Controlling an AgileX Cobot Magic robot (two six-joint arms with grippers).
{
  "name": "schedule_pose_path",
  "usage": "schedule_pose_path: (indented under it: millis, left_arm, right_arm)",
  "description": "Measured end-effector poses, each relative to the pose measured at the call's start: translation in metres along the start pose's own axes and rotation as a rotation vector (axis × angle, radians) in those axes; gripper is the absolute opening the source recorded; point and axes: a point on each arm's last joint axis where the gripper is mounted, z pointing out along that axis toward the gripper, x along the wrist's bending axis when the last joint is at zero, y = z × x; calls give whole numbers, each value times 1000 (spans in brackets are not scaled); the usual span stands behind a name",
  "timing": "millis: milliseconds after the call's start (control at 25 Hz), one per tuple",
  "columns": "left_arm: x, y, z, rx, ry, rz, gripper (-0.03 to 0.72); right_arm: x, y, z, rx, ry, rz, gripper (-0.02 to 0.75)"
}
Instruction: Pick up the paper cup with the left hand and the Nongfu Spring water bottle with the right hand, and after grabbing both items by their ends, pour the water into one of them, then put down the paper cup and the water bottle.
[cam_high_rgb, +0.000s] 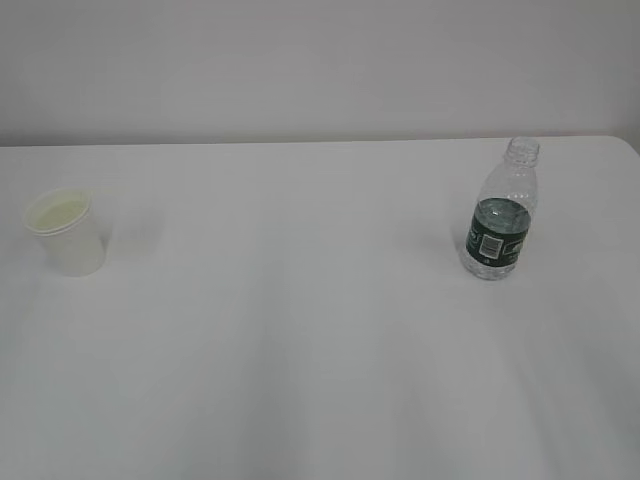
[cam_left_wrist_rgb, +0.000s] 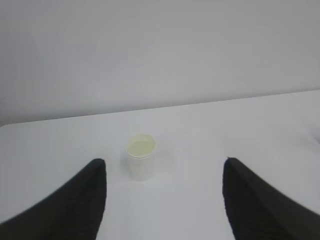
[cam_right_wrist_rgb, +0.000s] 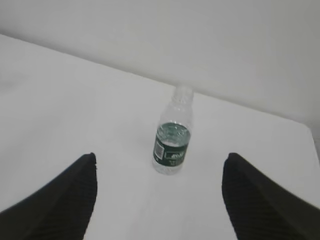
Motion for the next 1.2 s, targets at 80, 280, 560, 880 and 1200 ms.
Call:
schedule_pose_path:
  millis: [80, 280, 560, 880, 1200]
  left_arm:
    - [0, -3, -4, 5, -5, -5, 519]
    - [-1, -8, -6, 47, -16, -16, 515]
    - [-3, -16, -7, 137, -34, -32, 515]
    - [-6, -25, -9, 236, -68, -55, 515]
    - [-7, -34, -12, 335, -76, -58, 515]
  right_arm:
    - [-3, -5, -5, 42, -33, 20, 593]
    - [-7, -13, -24, 44, -97, 33, 593]
    - [-7, -20, -44, 77, -116, 53, 593]
    - [-8, -18, -52, 140, -111, 73, 593]
    - [-7, -23, -57, 233, -99, 89, 593]
